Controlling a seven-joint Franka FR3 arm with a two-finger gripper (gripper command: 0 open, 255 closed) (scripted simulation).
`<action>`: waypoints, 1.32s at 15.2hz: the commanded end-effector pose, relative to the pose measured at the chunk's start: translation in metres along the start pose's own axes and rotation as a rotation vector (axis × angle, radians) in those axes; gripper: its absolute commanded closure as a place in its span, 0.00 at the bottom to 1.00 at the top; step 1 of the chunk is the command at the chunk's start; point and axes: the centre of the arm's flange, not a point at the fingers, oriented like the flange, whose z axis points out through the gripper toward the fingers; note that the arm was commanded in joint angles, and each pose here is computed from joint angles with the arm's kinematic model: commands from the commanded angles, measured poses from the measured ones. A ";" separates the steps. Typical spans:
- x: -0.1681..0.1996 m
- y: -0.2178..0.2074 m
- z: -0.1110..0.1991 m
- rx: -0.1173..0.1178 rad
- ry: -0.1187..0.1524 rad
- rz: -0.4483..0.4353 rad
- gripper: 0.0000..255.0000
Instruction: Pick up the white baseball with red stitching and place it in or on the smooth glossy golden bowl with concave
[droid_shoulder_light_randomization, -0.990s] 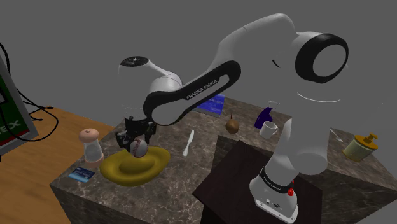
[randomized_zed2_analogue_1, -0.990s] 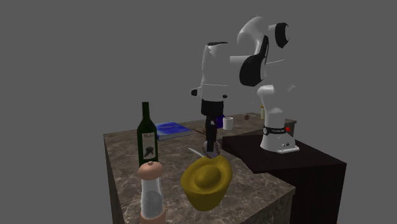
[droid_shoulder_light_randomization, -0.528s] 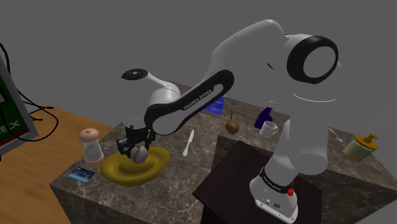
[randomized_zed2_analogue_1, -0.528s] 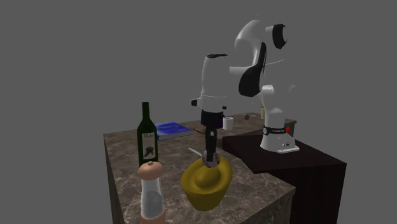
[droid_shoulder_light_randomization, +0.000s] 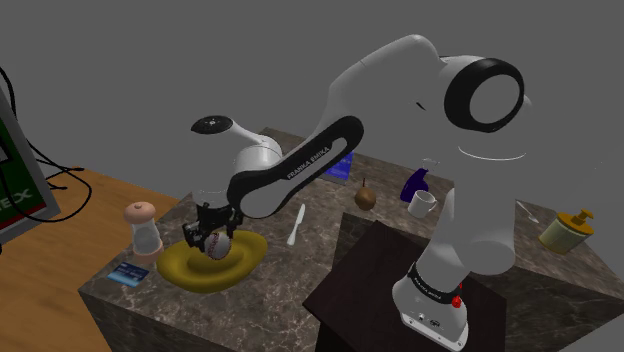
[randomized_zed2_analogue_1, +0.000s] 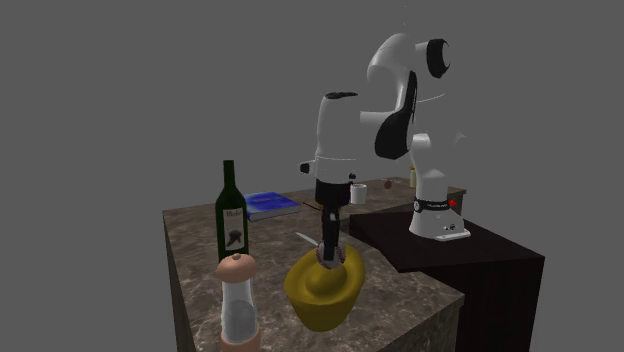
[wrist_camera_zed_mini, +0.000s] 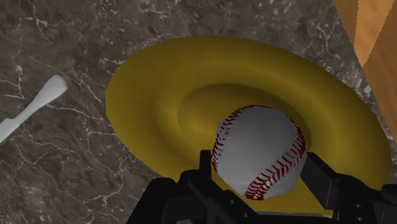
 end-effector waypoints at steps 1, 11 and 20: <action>-0.002 0.001 0.004 -0.005 -0.008 -0.002 1.00; -0.002 0.001 -0.035 -0.005 -0.008 -0.002 0.00; -0.002 0.000 -0.046 -0.005 -0.008 -0.002 0.00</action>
